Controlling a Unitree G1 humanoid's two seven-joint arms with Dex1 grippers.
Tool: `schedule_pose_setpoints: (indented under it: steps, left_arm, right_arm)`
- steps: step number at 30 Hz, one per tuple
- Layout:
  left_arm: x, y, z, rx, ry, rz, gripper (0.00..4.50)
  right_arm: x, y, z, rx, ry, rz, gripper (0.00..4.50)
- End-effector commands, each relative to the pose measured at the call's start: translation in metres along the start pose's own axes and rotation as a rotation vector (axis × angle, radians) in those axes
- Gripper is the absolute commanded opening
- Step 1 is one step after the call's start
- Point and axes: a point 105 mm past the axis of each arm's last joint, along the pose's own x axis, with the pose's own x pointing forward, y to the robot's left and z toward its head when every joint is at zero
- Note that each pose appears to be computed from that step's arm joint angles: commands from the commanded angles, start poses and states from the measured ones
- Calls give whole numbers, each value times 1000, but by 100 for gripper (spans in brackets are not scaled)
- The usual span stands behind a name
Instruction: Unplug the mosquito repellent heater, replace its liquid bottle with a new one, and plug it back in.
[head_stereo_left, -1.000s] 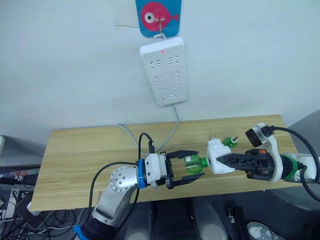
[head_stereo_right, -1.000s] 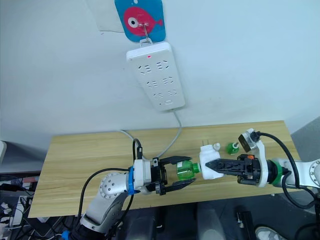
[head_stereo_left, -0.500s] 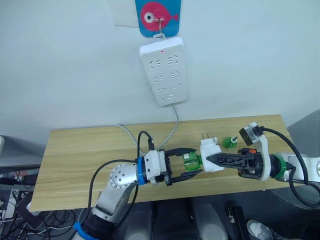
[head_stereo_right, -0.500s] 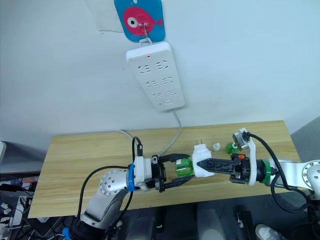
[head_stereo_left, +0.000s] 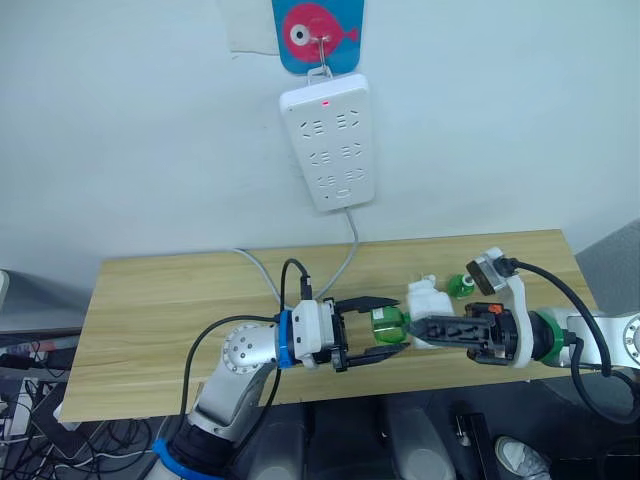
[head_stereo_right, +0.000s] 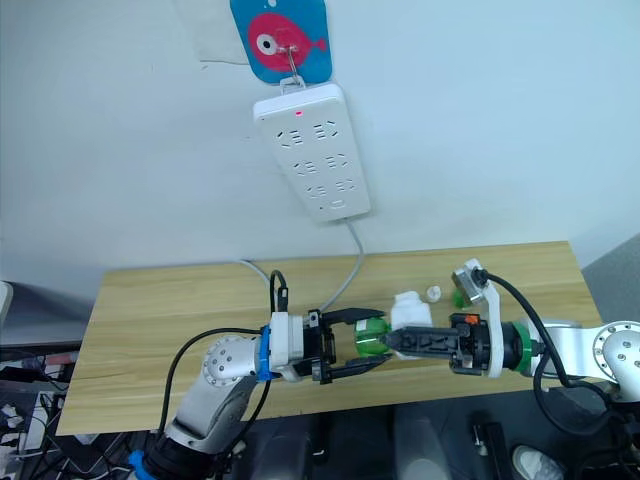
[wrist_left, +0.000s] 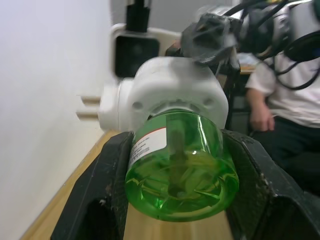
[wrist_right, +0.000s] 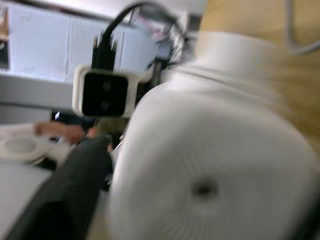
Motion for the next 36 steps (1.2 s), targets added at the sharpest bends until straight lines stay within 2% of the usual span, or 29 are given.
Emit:
schedule_pose_setpoints:
  steps: [1, 22, 30, 35, 36]
  left_arm:
    - [1, -3, 6, 16, -23, -14, 230]
    - [-2, 9, 0, -2, 4, 51, 230]
    - [-4, 11, 0, 4, 8, 50, 230]
    - [-2, 10, 0, 6, 1, 41, 230]
    - [-2, 10, 1, 6, 0, 39, 230]
  right_arm:
    - [0, 12, -1, -18, 18, 51, 448]
    - [7, 16, -24, 2, 28, 64, 448]
    - [-19, 18, -41, 65, 135, 16, 448]
    - [-38, 18, -37, 83, 155, -48, 448]
    - [-44, 12, -30, 91, 128, -94, 431]
